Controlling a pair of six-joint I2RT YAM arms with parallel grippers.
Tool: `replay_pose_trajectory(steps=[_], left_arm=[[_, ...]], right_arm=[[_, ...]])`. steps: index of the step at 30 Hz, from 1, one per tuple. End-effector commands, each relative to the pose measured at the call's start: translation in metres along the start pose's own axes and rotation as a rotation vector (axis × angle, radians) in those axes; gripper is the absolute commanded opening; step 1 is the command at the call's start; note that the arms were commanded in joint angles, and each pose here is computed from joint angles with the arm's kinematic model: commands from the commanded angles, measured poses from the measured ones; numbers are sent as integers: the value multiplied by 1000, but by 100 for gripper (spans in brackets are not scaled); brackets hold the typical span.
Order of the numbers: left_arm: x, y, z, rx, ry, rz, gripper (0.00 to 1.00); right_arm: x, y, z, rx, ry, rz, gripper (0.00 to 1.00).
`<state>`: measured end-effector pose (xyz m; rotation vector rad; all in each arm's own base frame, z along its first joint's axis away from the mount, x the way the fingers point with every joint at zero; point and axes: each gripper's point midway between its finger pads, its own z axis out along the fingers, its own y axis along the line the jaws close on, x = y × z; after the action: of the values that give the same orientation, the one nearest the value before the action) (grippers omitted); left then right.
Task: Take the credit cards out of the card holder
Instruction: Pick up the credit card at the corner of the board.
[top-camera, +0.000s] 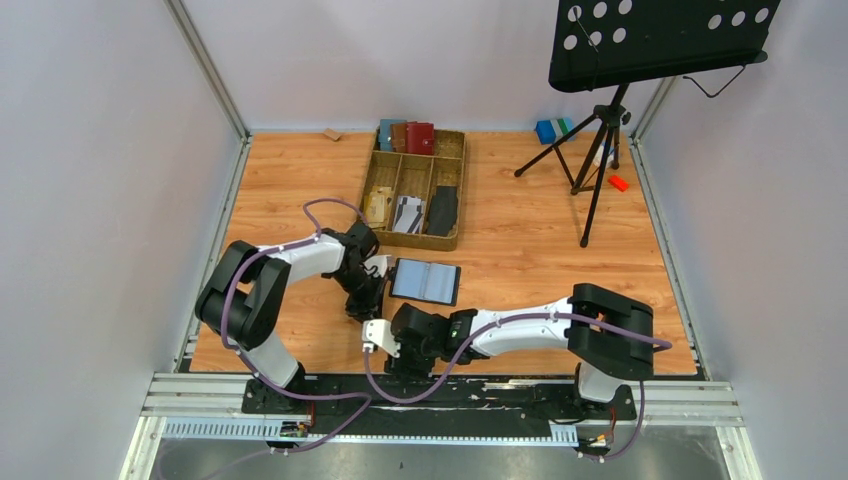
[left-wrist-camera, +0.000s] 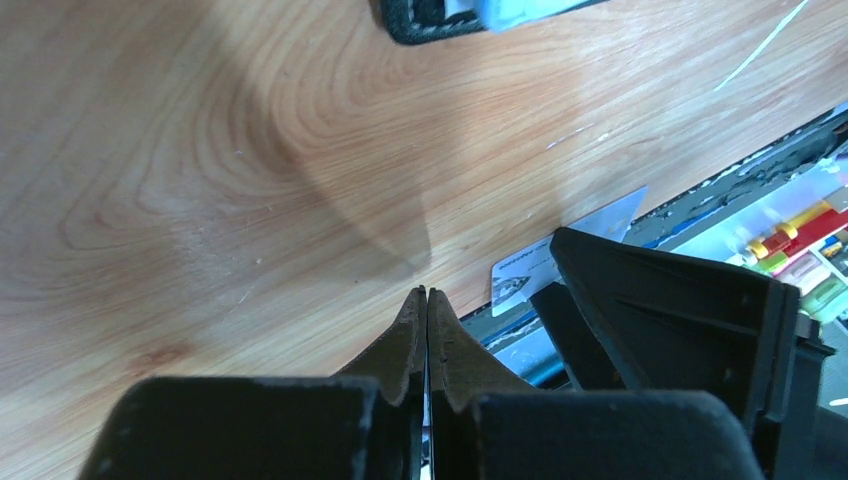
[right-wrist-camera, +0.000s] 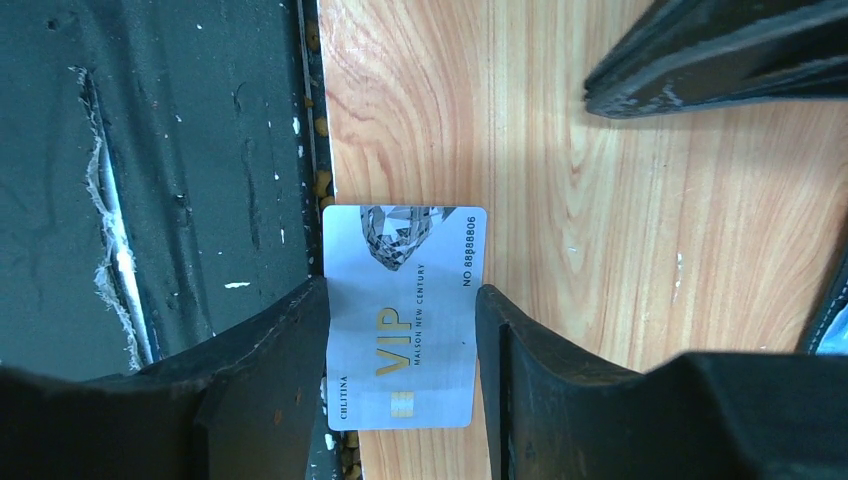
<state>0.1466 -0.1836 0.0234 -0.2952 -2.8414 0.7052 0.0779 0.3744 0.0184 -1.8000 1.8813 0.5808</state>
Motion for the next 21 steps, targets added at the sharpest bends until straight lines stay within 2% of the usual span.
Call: replay_pose_trajectory(steps=[1, 6, 10, 11, 13, 14, 15, 17, 21], left_arm=[[8, -7, -1, 34, -15, -24, 1], [23, -12, -5, 67, -50, -82, 2], [40, -21, -4, 148, -72, -136, 12], [41, -24, -5, 176, -82, -150, 16], [43, -28, -6, 204, -108, -168, 41], [44, -28, -6, 208, -114, -177, 50], [47, -29, -7, 212, -114, -183, 56], [51, -29, -6, 219, -105, -194, 58], [56, -35, 1, 290, -80, -232, 55]], right_arm=[[33, 13, 0, -85, 83, 69, 47], [35, 12, 0, -105, 75, 87, 47], [36, 11, 1, -115, 72, 93, 46], [37, 12, 1, -118, 73, 93, 46], [37, 12, 2, -121, 74, 93, 46], [37, 12, 2, -124, 74, 91, 46], [38, 12, 2, -125, 76, 92, 46], [39, 12, 3, -128, 78, 89, 46], [39, 12, 3, -131, 75, 89, 45]])
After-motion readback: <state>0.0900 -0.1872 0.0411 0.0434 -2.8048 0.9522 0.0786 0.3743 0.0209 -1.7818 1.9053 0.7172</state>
